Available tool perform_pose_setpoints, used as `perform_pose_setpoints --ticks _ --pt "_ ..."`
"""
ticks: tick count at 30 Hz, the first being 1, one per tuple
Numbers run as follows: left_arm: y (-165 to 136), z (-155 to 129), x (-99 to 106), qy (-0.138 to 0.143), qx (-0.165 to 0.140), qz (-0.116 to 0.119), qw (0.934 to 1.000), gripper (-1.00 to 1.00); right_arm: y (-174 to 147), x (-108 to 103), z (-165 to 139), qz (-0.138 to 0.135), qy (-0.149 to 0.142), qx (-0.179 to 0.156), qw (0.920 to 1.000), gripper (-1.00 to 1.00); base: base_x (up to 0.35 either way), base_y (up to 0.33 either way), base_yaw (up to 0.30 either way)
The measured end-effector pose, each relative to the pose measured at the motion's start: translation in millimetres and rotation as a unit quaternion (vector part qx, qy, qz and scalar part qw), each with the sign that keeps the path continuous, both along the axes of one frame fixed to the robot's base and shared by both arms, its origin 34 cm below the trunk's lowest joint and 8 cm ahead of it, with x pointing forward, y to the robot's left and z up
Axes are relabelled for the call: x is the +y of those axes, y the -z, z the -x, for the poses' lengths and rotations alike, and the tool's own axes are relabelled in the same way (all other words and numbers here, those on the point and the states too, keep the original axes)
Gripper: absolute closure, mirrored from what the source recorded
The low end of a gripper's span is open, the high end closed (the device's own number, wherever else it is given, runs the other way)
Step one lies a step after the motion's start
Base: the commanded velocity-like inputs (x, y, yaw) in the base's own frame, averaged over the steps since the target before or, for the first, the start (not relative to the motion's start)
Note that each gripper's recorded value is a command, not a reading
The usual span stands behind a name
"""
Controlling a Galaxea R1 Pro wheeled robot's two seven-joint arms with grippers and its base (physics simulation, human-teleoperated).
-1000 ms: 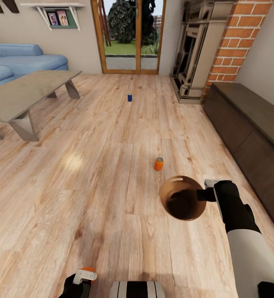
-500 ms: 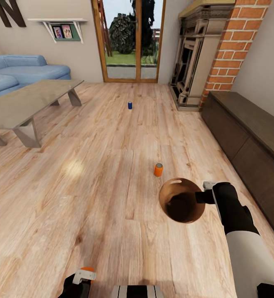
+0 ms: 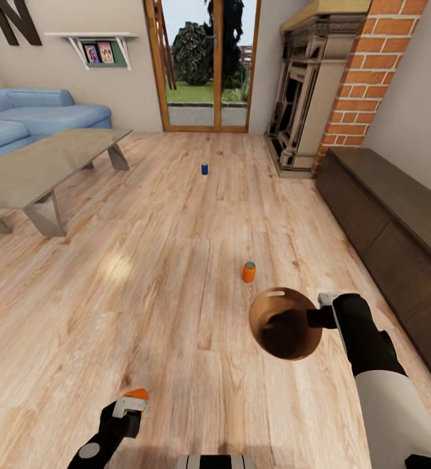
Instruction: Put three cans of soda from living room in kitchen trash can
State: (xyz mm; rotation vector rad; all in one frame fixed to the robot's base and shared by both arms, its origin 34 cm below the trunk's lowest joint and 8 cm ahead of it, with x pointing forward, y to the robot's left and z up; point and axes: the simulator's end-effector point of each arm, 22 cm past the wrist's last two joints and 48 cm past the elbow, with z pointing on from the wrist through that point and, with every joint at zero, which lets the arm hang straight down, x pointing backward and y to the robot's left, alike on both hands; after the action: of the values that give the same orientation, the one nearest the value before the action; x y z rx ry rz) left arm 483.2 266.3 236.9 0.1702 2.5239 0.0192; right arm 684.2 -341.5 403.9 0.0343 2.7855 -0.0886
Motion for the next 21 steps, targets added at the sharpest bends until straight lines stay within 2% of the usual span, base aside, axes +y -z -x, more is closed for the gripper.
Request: perform_pose_setpoints --ticks 3,6,8,11,15,18,19,20,21 --pt "-19 -17 29 -0.019 -0.011 -0.01 0.9997 1.0 -4 9 0 -0.011 0.0 0.002 0.9999 1.0 0.0 0.0 0.0" --pt "-43 -44 73 -0.031 -0.021 -0.021 0.999 1.0 -5 15 4 -0.017 -0.002 0.007 0.9998 1.0 0.0 0.0 0.0" --pt "-59 -72 82 -0.033 -0.021 -0.004 0.9992 1.0 -7 16 6 -0.013 -0.004 0.01 0.9998 1.0 0.0 0.0 0.0" --pt "-91 -119 91 -0.011 -0.02 0.029 0.9993 1.0 -12 19 6 -0.016 -0.005 0.012 0.9998 1.0 0.0 0.0 0.0" --pt "-127 -156 99 0.008 -0.018 0.055 0.9983 1.0 -20 26 4 -0.023 -0.006 0.012 0.9996 1.0 0.0 0.0 0.0" --pt "-160 -187 96 0.026 -0.018 0.087 0.9957 1.0 -26 26 2 -0.021 -0.007 0.012 0.9997 1.0 0.0 0.0 0.0" --pt "-179 -203 90 0.042 -0.016 0.111 0.9928 1.0 -28 27 2 -0.02 -0.009 0.013 0.9997 1.0 0.0 0.0 0.0" --pt "-204 -224 78 0.059 -0.017 0.147 0.9873 1.0 -31 29 1 -0.017 -0.013 0.013 0.9997 1.0 0.0 0.0 0.0" --pt "-213 -229 72 0.068 -0.011 0.163 0.9842 1.0 -33 30 0 -0.018 -0.016 0.013 0.9996 1.0 0.0 0.0 0.0"
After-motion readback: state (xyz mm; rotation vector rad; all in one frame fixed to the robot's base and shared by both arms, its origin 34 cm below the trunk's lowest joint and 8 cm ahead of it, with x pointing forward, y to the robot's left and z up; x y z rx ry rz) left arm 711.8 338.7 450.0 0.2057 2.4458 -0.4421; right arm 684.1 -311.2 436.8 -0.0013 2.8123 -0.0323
